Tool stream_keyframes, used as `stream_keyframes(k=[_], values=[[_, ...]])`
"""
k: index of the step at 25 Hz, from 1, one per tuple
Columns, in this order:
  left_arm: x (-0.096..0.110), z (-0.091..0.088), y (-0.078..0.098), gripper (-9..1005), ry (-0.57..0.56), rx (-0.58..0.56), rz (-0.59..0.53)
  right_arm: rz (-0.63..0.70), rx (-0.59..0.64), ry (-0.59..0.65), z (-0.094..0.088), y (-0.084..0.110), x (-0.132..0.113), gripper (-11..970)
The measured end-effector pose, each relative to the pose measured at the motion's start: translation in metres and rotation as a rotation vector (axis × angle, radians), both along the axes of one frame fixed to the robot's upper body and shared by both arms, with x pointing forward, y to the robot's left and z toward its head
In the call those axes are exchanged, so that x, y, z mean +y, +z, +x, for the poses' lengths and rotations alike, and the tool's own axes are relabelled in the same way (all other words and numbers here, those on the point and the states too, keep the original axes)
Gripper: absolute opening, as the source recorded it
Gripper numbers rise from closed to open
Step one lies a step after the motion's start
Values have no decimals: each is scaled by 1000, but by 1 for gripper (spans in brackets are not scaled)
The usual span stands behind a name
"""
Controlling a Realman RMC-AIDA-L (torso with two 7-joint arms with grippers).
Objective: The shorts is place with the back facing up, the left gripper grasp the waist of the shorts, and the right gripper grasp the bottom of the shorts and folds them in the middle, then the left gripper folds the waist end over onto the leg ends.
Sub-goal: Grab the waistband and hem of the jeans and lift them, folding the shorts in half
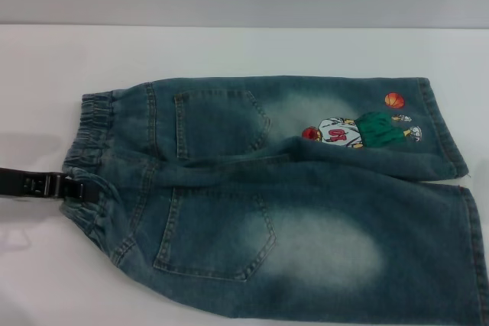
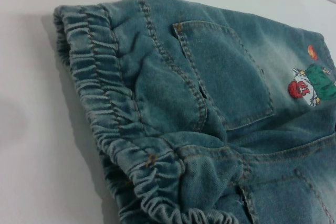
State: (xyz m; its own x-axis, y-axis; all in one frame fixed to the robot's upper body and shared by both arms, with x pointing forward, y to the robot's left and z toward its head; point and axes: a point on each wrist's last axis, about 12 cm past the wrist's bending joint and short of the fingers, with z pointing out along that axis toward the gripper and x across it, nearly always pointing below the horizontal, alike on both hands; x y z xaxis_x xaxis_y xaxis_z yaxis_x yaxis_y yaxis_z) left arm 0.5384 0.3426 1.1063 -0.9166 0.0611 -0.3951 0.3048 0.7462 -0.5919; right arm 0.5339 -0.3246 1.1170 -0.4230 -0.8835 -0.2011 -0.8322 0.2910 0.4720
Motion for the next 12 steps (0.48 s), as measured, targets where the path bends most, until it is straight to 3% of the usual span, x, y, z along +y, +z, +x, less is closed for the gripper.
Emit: stream_keyframes(k=[12], values=[[-1, 0, 0, 67, 0, -1, -3, -32, 18, 35, -1, -5, 7, 795]])
